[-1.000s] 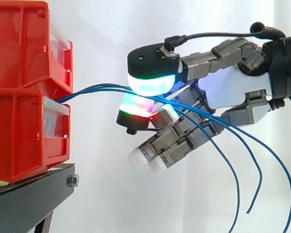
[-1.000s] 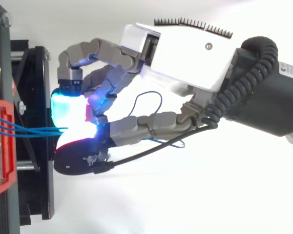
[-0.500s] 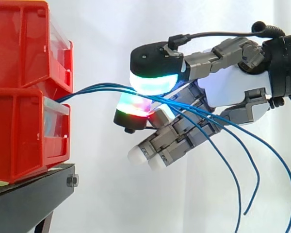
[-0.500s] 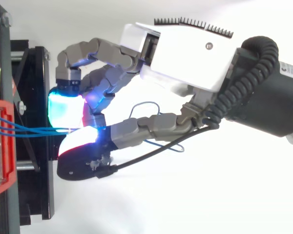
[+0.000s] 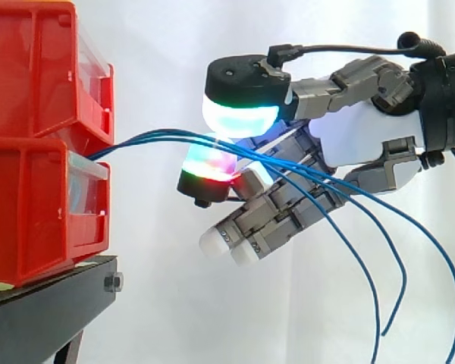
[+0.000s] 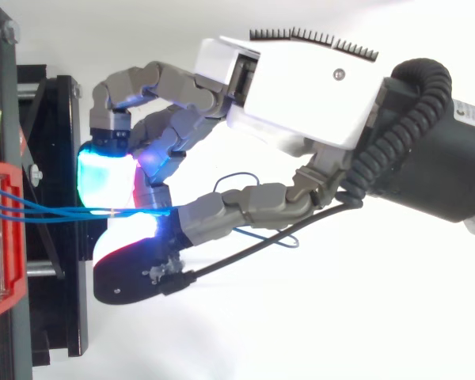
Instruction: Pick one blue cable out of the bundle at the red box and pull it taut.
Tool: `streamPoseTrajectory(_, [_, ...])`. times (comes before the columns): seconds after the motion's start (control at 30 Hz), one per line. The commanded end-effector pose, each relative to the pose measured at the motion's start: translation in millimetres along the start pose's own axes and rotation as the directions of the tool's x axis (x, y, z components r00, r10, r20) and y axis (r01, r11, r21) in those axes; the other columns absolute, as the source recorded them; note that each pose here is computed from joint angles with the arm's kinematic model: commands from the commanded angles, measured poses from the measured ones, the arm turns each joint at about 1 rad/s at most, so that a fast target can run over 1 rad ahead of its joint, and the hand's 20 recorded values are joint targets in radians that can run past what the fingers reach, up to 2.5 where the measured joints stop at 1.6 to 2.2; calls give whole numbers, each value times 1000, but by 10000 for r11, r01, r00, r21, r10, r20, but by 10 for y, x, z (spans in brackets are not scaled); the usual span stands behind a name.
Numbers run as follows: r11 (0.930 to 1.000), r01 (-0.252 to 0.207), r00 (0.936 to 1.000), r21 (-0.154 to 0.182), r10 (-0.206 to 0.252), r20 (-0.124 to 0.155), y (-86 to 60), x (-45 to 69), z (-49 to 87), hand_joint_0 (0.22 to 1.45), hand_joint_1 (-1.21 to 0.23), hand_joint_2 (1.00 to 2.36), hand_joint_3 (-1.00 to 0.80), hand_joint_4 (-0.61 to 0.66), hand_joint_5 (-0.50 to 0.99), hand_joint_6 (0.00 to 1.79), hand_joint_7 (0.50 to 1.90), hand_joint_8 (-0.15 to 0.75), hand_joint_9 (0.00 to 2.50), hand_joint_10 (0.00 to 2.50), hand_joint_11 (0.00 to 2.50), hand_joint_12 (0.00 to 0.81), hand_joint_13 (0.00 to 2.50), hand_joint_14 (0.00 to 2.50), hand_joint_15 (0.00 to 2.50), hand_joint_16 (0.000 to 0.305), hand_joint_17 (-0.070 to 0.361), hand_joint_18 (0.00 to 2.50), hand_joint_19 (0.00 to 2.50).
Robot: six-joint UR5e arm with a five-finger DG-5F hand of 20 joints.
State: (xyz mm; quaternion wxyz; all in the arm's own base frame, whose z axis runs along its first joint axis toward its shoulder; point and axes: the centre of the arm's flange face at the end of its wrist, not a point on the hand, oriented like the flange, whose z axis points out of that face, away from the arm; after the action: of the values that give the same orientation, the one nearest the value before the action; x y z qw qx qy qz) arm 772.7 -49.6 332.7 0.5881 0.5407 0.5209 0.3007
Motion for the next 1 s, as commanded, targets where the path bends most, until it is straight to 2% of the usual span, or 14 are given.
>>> streamPoseTrajectory(0.0, [10000,0,10000,0,0,-1,-1,1,0,598,-799,1007,-402,291,-222,870,1280,335,805,20,1081,431,592,10,273,64,144,512,239])
streamPoseTrajectory(0.1, [10000,0,10000,0,0,-1,-1,1,0,593,-745,1010,-364,290,-206,864,1308,334,857,19,1096,432,602,9,271,64,143,514,256])
streamPoseTrajectory(0.27, [10000,8,10000,14,-8,-4,-8,2,-1,595,-768,1016,-274,289,-209,865,1324,336,854,20,1092,434,602,9,278,64,144,516,251])
streamPoseTrajectory(0.57, [10000,0,10000,0,0,-1,-1,1,0,617,-813,1016,-254,279,-219,874,1305,330,843,20,1089,434,608,8,270,64,144,524,235])
streamPoseTrajectory(0.77, [10000,-8,10000,14,8,-4,-2,1,-1,609,-785,1024,-129,253,-219,881,1390,329,848,19,1085,435,616,8,268,64,143,541,231])
streamPoseTrajectory(0.97, [10000,-38,10000,14,38,-4,13,-6,-6,607,-775,1025,-104,240,-220,890,1373,329,854,20,1088,435,620,8,269,64,144,543,232])
